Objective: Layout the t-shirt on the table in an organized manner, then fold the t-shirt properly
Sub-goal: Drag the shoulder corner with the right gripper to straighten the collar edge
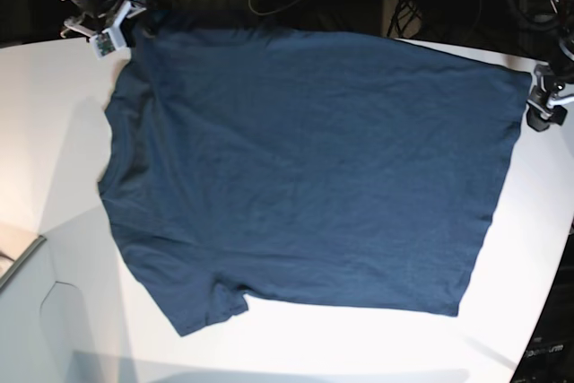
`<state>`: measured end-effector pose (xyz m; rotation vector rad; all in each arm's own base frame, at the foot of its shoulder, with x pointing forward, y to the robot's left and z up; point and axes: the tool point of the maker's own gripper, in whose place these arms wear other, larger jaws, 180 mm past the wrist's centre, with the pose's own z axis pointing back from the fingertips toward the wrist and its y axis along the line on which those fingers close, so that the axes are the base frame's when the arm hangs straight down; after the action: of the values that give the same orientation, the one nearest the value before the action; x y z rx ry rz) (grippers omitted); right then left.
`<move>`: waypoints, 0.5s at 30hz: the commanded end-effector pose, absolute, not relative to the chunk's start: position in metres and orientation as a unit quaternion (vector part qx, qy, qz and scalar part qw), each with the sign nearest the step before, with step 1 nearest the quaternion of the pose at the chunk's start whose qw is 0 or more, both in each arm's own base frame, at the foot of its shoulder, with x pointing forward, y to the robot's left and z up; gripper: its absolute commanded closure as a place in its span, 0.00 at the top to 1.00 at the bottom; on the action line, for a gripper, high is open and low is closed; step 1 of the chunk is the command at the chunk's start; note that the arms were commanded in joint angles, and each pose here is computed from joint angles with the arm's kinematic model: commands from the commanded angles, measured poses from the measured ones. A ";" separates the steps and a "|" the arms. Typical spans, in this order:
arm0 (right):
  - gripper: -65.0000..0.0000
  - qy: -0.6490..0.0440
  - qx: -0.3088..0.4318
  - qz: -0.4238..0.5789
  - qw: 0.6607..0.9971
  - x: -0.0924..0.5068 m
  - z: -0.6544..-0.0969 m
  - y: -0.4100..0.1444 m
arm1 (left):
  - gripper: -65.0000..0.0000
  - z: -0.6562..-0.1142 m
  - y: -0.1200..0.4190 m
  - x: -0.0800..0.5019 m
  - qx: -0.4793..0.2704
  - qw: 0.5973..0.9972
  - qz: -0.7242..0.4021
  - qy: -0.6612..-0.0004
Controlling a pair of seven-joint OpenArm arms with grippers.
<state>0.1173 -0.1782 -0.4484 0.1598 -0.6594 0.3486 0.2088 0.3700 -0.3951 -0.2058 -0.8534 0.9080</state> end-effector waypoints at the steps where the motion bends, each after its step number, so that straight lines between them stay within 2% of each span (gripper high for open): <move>1: 0.43 -0.341 0.085 0.171 0.920 0.125 -0.440 -0.176 | 0.81 -0.383 0.378 0.214 -0.091 0.802 0.417 -0.418; 6: 0.50 -0.357 0.076 0.166 0.916 0.140 -0.435 -0.182 | 0.81 -0.386 0.376 0.214 -0.093 0.803 0.419 -0.415; 15: 0.49 -0.408 0.082 0.146 0.897 0.196 -0.429 -0.174 | 0.81 -0.417 0.378 0.205 -0.058 0.818 0.428 -0.381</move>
<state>0.1927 -0.1760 -0.4361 0.1555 -0.8151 0.2874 0.2016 0.3681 -0.4278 -0.1443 -0.7732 0.9281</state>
